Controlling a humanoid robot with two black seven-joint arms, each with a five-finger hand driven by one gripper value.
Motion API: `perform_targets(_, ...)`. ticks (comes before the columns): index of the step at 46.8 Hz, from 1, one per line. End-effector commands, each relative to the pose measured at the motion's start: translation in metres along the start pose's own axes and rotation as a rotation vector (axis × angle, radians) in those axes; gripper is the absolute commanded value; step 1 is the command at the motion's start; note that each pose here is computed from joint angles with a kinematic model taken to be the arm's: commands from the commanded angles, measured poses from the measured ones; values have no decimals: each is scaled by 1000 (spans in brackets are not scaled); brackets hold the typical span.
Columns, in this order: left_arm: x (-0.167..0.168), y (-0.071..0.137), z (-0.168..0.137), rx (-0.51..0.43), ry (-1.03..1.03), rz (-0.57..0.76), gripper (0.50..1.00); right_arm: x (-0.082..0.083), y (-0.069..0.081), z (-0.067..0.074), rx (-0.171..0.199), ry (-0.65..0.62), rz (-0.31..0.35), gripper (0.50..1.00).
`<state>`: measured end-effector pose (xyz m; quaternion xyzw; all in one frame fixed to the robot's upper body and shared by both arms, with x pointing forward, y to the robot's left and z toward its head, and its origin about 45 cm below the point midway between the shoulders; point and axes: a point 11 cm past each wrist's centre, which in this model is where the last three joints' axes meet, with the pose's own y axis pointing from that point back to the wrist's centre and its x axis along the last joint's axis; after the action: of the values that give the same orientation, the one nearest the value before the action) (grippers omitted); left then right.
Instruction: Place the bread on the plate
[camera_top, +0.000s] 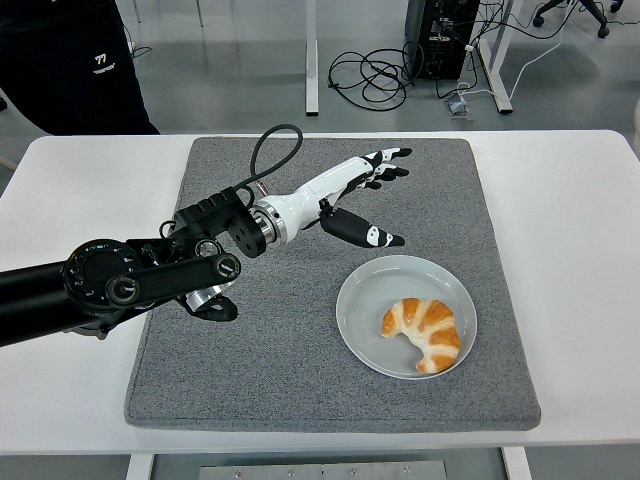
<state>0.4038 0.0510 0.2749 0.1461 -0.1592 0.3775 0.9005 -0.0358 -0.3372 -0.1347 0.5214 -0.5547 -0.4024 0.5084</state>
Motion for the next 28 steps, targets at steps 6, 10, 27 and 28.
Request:
perform_targets(6, 38, 3, -12, 71, 221, 108, 924, 0, 0, 0, 0, -2, 1, 1000)
perform_targets(10, 56, 4, -14, 84, 332, 143, 924, 0, 0, 0, 0, -2, -1, 1000)
perform_targets(27, 132, 28, -63, 47, 689, 291, 928, -3, 0, 0, 1, -2, -7, 1000)
perform_targets(28, 135, 30, -66, 40, 702, 297, 930, -3, 0, 0, 1, -2, -7, 1000)
